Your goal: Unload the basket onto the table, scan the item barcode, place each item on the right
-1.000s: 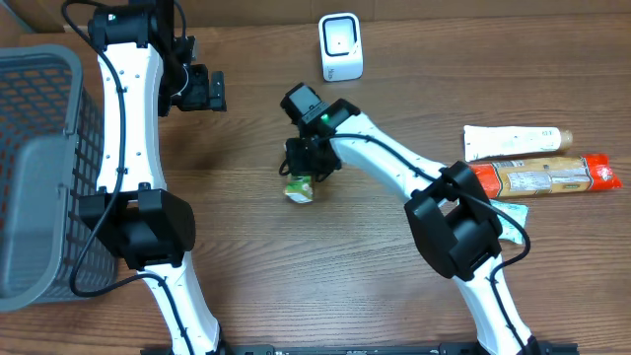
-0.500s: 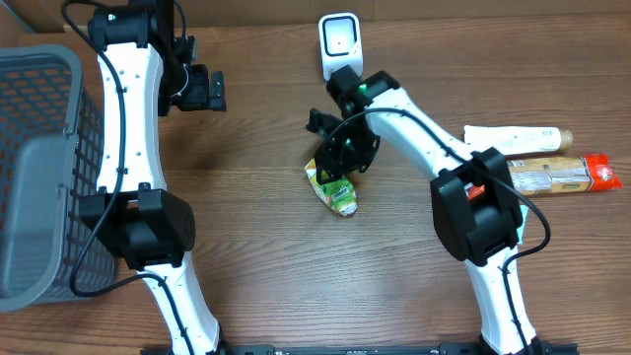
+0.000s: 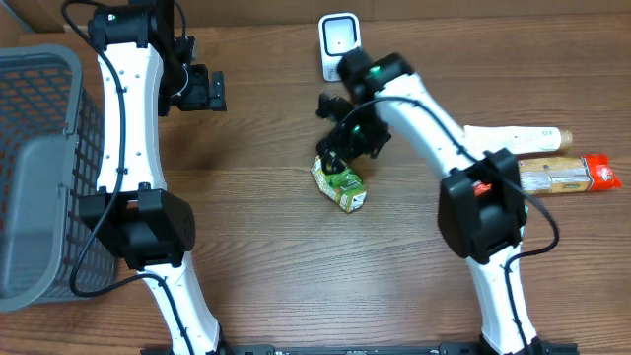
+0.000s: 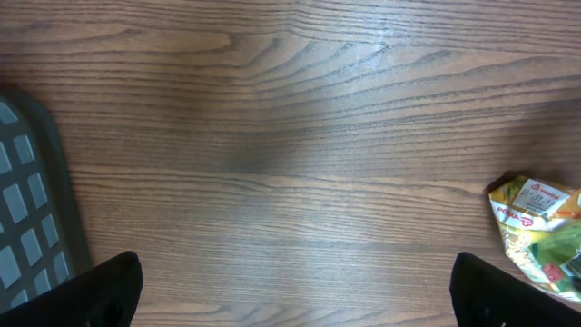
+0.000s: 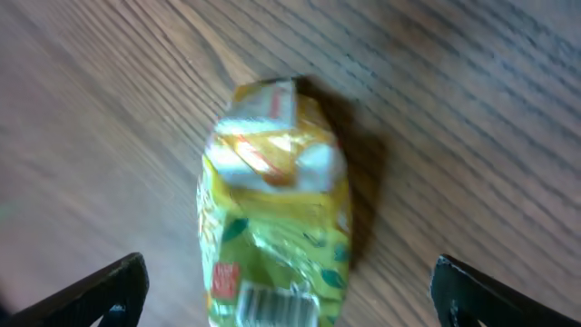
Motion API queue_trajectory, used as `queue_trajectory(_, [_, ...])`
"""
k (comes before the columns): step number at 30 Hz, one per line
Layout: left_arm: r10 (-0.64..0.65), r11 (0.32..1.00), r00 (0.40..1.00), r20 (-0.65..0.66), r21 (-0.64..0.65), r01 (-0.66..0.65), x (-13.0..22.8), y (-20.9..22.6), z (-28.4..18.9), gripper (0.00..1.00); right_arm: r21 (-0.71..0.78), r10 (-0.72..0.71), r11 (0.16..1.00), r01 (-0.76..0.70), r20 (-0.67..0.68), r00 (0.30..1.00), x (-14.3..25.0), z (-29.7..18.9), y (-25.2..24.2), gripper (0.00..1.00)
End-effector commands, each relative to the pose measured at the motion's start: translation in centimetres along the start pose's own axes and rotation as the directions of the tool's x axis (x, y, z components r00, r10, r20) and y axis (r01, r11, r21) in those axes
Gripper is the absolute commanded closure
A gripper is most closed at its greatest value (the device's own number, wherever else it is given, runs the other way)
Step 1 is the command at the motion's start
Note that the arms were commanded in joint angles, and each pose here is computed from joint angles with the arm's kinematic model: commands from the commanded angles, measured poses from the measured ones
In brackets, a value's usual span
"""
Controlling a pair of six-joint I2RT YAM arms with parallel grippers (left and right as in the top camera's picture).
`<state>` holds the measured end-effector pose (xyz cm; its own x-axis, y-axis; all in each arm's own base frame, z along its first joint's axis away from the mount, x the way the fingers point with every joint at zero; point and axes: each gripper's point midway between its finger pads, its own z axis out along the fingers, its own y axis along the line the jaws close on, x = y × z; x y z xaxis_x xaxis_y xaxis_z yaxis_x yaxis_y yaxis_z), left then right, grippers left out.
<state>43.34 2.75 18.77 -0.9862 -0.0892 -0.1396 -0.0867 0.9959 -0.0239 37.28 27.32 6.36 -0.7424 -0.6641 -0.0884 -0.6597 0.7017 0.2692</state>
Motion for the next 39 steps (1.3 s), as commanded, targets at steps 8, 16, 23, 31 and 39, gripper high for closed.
queue_trajectory(8, [0.025, 1.000, 1.000, -0.010, -0.002, -0.025, 0.0, -0.2, 0.4, 0.00, 0.068, -0.011, 0.998, 0.018, -0.113, 0.994, 2.4, 2.5, 0.9, 0.00])
queue_trajectory(16, [0.025, 1.000, 1.000, -0.010, -0.002, -0.025, 0.0, -0.2, 0.4, 0.00, 0.065, -0.007, 0.998, 0.017, -0.150, 0.989, 3.9, 4.9, 0.5, 0.09])
queue_trajectory(23, [0.025, 1.000, 1.000, -0.010, -0.002, -0.025, 0.0, -0.2, 0.4, 0.00, 0.065, -0.008, 0.998, 0.018, -0.144, 0.990, 3.8, 5.3, 0.4, 0.65])
queue_trajectory(31, [0.025, 1.000, 1.000, -0.010, -0.002, -0.025, 0.0, -0.2, 0.4, 0.00, 0.029, -0.007, 1.000, 0.011, -0.139, 0.990, 3.4, 4.0, 1.3, 0.80])
queue_trajectory(39, [0.025, 1.000, 1.000, -0.010, -0.002, -0.025, 0.0, -0.2, 0.4, 0.01, -0.328, 0.048, 0.943, -0.058, -0.037, 0.998, 1.2, 0.7, 5.7, 0.72])
